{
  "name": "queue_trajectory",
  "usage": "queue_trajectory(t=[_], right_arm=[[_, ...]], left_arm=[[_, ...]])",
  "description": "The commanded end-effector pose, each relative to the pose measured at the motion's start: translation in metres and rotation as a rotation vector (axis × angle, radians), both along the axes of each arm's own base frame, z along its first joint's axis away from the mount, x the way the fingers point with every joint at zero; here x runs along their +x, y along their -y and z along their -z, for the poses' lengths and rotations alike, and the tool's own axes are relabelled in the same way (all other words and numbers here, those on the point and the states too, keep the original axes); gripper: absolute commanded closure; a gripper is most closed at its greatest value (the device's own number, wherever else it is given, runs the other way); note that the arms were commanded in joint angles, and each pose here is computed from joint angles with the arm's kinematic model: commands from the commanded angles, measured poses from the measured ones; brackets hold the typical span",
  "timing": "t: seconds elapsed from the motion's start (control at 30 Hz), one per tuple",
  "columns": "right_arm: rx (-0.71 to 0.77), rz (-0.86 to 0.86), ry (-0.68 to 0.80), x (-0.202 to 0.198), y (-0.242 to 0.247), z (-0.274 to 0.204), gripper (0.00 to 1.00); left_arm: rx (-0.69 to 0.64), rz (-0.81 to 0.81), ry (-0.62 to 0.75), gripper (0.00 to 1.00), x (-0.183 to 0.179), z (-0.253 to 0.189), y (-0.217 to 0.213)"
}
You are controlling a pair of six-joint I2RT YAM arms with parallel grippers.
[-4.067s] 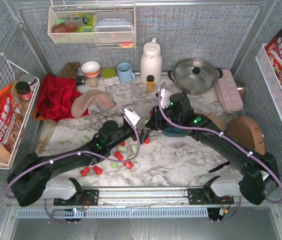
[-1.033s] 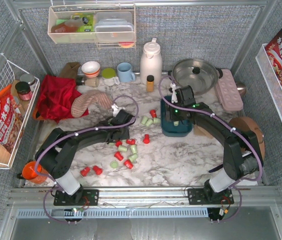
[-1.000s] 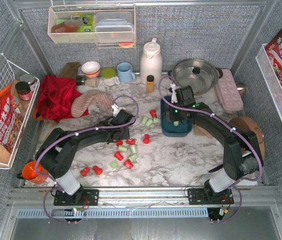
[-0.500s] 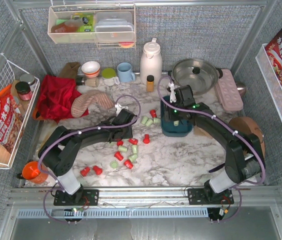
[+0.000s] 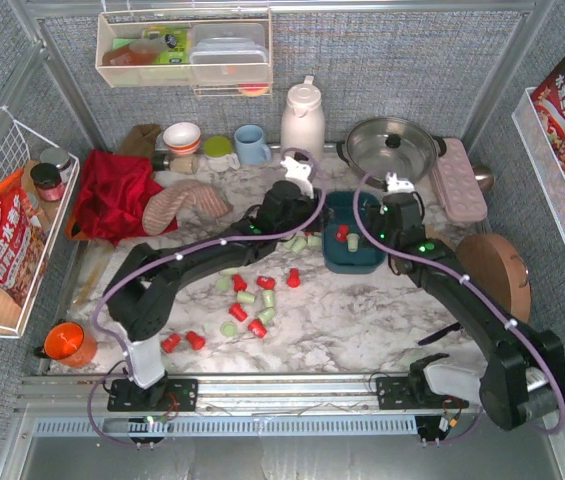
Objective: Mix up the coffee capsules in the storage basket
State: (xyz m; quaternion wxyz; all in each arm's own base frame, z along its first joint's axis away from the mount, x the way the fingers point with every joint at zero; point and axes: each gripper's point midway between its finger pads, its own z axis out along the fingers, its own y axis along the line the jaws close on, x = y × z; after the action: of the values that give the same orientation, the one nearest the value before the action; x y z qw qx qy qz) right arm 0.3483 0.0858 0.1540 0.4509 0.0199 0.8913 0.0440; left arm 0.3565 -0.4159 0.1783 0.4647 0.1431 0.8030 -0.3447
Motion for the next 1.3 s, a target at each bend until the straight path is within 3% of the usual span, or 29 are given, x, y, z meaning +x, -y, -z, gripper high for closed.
queue_trajectory(t=[0.0,0.2,0.4,0.57,0.67,0.83,1.07,1.27], right_arm=[[0.040,0.181,0.147,0.006,0.032,-0.025,0.45],[0.098,0.221,0.202,0.002,0.042,-0.033,0.43],[0.125,0.181,0.162,0.004,0.034,-0.027,0.43],[0.140,0.134,0.128,0.007,0.025,-0.025,0.43],[0.150,0.116,0.114,0.008,0.021,-0.023,0.43],[0.164,0.102,0.115,0.009,0.017,-0.024,0.43],[0.181,0.081,0.104,0.010,0.011,-0.021,0.43],[0.194,0.057,0.098,0.011,0.006,-0.020,0.43]], left_arm=[[-0.063,0.112,0.058,0.60,-0.003,-0.007,0.043],[0.045,0.062,-0.005,0.41,0.001,0.039,0.055],[0.098,-0.110,0.006,0.30,0.002,0.028,0.010],[0.220,-0.369,-0.095,0.38,-0.024,0.036,-0.079],[0.354,-0.470,-0.213,0.40,-0.060,0.066,-0.138],[0.428,-0.600,-0.343,0.39,-0.111,0.094,-0.208],[0.392,-0.638,-0.396,0.50,-0.137,0.105,-0.248],[0.380,-0.566,-0.388,0.61,-0.128,0.118,-0.257]])
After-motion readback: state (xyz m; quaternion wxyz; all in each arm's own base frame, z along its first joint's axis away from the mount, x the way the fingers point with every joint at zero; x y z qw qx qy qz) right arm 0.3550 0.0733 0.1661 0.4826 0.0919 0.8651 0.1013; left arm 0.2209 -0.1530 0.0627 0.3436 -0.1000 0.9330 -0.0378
